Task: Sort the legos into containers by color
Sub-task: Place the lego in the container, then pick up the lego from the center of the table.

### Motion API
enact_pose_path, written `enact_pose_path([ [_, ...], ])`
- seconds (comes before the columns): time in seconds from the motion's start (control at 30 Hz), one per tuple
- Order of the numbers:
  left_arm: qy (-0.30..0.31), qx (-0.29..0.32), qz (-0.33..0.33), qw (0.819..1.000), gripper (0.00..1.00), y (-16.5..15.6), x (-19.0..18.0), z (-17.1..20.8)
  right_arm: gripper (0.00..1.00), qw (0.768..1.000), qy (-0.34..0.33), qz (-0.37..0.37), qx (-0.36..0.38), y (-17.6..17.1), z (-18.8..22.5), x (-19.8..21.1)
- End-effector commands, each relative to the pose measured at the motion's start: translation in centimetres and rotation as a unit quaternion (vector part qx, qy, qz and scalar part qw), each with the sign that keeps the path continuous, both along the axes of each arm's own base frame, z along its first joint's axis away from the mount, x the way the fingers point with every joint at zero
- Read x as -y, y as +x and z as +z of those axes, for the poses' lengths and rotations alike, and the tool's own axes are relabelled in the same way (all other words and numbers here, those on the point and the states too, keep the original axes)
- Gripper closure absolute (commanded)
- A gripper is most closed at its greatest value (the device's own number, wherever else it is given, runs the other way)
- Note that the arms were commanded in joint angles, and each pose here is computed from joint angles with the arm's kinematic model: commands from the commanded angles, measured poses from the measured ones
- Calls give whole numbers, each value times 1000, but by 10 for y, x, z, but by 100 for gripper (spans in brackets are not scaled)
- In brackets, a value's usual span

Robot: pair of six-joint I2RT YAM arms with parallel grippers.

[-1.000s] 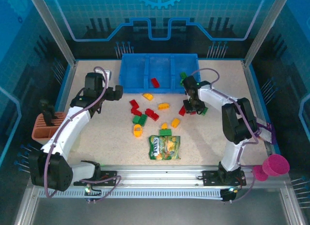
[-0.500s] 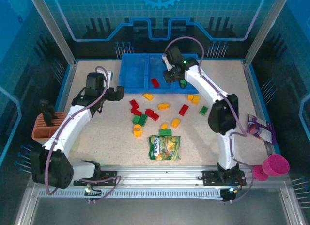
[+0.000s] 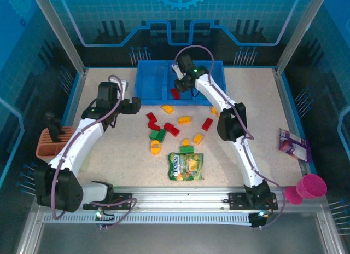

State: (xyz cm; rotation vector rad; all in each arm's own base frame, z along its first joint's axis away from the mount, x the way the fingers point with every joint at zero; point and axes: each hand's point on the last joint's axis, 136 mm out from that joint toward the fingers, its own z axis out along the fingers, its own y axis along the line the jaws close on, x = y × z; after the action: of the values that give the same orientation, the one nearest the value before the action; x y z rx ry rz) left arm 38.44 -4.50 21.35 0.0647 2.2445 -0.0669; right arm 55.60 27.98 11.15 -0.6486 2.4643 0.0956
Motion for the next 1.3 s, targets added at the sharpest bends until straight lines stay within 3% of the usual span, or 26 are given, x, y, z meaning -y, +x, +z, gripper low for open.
enact_pose_path([
  [0.0,-12,13,-10,1000,1,1,7,9,56,1000,19,7,13,11,2,-5],
  [0.13,-11,14,-10,1000,0,2,7,10,51,999,31,18,18,11,7,-11],
  [0.37,-10,16,-13,1000,1,2,7,15,52,998,44,9,34,7,41,-9],
  [0.57,-2,23,-5,1000,1,3,3,19,52,998,31,-49,30,-34,71,25],
  [0.67,-4,26,-5,1000,1,3,3,20,41,994,22,-105,23,-61,75,57],
  [0.73,-4,24,-4,1000,1,3,3,19,31,990,20,-139,8,-81,73,73],
  [0.9,-8,21,-5,1000,1,4,5,17,21,974,42,-218,-35,-123,56,100],
  [1.07,-14,14,-8,1000,1,4,7,13,18,957,60,-269,-93,-151,21,111],
  [1.27,-8,18,-6,1000,1,2,5,10,17,946,70,-291,-123,-157,-3,112],
])
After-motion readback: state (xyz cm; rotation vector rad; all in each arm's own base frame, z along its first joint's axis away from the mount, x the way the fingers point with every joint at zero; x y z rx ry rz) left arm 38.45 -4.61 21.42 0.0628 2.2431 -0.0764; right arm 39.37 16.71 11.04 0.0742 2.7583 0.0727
